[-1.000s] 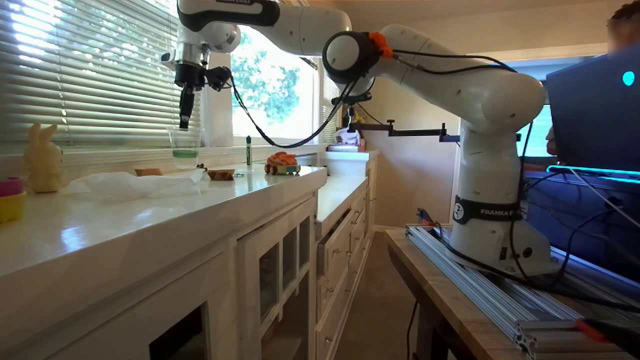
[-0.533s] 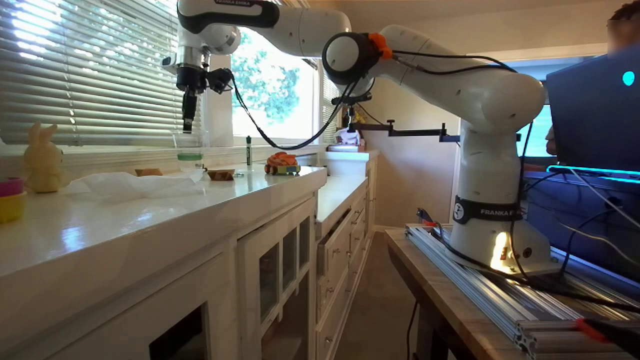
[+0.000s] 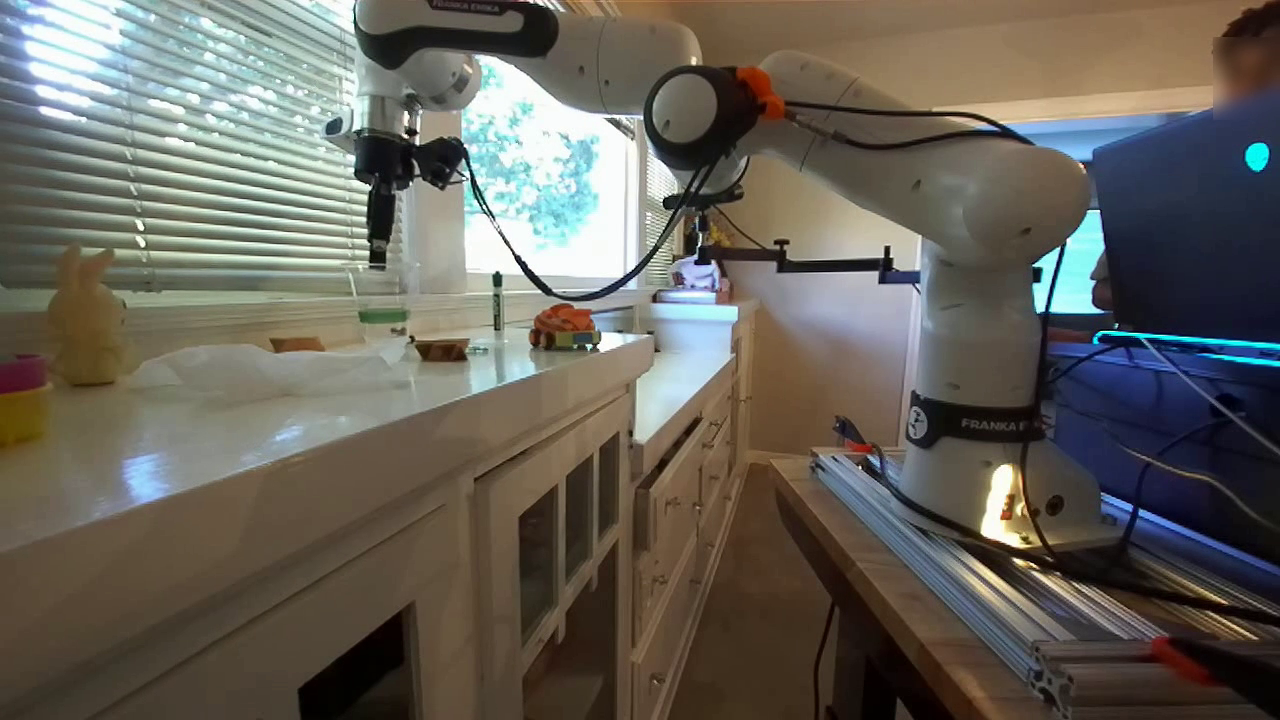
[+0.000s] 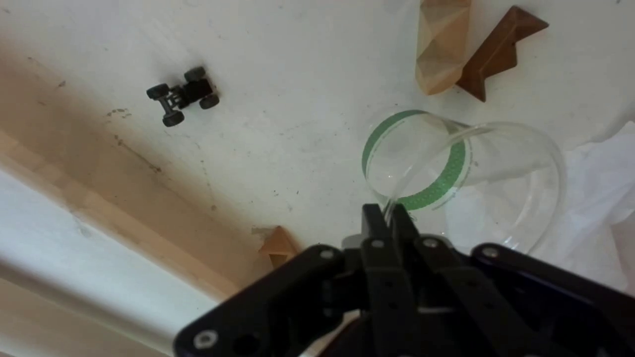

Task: Remove the ball from the cup

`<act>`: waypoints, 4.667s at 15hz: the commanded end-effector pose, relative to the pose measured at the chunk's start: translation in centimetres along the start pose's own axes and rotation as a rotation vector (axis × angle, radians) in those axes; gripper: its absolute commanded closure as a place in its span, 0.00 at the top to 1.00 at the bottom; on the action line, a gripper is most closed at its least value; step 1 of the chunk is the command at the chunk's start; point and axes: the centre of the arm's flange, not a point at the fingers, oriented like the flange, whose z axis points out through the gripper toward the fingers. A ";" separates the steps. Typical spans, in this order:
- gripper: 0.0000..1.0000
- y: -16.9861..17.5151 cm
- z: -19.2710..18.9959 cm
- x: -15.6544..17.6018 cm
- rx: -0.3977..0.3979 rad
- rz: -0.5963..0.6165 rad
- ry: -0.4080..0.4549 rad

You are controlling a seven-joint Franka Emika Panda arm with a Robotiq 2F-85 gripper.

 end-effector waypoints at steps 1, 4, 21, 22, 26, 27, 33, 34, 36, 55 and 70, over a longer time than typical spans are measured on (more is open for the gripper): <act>0.02 0.7 -0.3 0.3 0.006 0.036 0.011; 0.02 0.7 -0.2 0.3 0.007 0.042 0.008; 1.00 -1.8 -4.4 0.9 -0.129 0.036 0.006; 1.00 -2.4 -5.4 1.3 -0.157 0.011 0.004; 1.00 -2.4 -5.0 1.4 -0.116 0.006 0.023; 1.00 -2.3 -4.7 1.4 -0.113 0.007 0.021; 1.00 -2.1 -3.7 1.9 -0.109 0.117 0.004; 1.00 -2.4 -3.8 2.3 -0.121 0.126 0.006; 1.00 -3.0 -4.0 3.0 -0.119 0.142 0.004; 1.00 -7.4 -1.7 6.9 -0.031 0.450 -0.016; 1.00 -11.3 1.0 12.8 0.017 0.547 -0.160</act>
